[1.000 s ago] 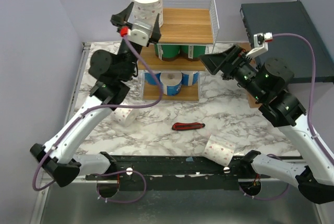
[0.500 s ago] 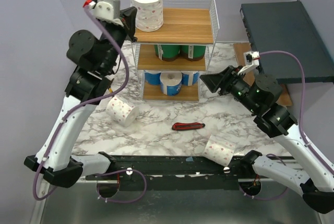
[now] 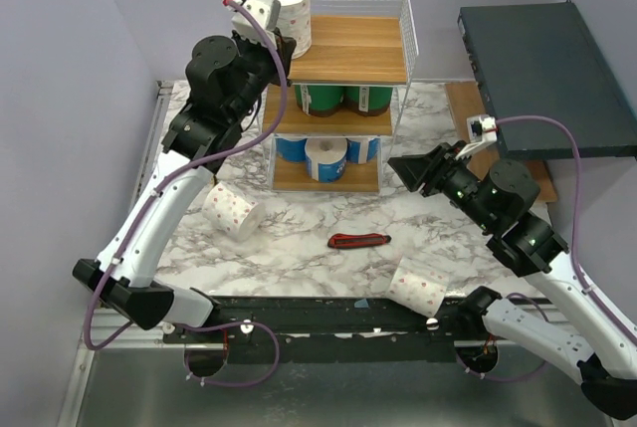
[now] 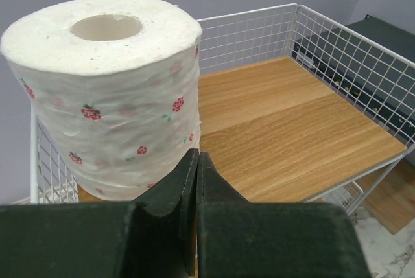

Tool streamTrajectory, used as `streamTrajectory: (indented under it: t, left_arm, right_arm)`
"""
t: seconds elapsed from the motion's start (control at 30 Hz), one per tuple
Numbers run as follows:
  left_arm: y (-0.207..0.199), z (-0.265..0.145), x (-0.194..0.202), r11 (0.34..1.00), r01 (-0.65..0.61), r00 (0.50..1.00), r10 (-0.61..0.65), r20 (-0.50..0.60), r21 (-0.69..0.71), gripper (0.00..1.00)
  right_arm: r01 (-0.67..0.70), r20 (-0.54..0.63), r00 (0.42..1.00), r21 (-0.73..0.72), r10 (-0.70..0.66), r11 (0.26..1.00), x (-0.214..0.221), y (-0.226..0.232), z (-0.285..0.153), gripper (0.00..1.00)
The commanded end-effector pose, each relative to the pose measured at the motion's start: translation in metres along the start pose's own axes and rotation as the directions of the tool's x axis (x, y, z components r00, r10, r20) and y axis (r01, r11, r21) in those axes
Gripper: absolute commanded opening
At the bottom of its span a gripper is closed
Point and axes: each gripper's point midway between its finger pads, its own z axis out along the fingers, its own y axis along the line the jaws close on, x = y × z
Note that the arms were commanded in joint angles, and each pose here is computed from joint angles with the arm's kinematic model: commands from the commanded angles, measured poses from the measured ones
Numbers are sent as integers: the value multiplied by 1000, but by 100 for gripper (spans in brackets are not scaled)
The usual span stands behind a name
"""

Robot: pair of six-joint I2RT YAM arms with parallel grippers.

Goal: Place and organize the paper towels onto the shelf
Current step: Place the paper towel on the shelf, then adjust the paper towel on the shelf.

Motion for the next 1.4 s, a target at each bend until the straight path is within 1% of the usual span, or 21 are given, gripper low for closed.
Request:
streamTrajectory:
  t: [0.0,0.13,0.4,0.67,0.83,1.03,1.1,1.17,1.2,1.23,1.27,1.3,1.37]
  left_arm:
    - [7,9,-12,999,-13,999,14,39,-39,0]
    - [14,19,-4,996,-36,999,38,24,-76,0]
    - [29,35,0,985,-91,995,97,35,-150,0]
    - [34,50,3,976,-132,989,141,37,-175,0]
    - [38,52,5,972,-135,989,145,39,-192,0]
    - [38,45,0,970,-140,986,155,64,-197,0]
    - [37,42,-2,972,-140,985,155,70,-190,0]
    - [31,37,-5,977,-141,984,156,86,-157,0]
    - [28,33,-7,979,-143,982,158,99,-142,1]
    - [24,28,-11,981,-145,980,161,119,-132,5]
    - [21,23,-15,980,-150,975,168,143,-128,10]
    - [18,16,-21,979,-158,971,178,162,-128,16]
    - [12,5,-30,974,-180,962,203,184,-135,34]
  right_arm:
    - [18,22,1000,30,-18,999,-1,-7,-1,46]
    - [20,23,999,50,-21,999,-1,-11,-2,48]
    - [24,25,999,87,-26,996,1,-19,-3,50]
    - [24,23,999,115,-27,993,5,-27,-5,52]
    - [27,24,999,128,-31,991,6,-29,-7,52]
    - [32,16,999,141,-35,990,9,-33,-8,54]
    - [33,12,999,143,-35,989,10,-34,-8,59]
    - [32,8,999,155,-33,987,11,-37,-9,74]
    - [28,10,999,168,-30,985,11,-39,-9,85]
    - [23,10,1000,180,-26,983,12,-41,-10,90]
    - [21,6,1000,196,-23,980,13,-44,-10,96]
    - [20,5,1000,208,-22,978,13,-46,-10,100]
    - [22,-6,1000,227,-21,974,16,-50,-9,100]
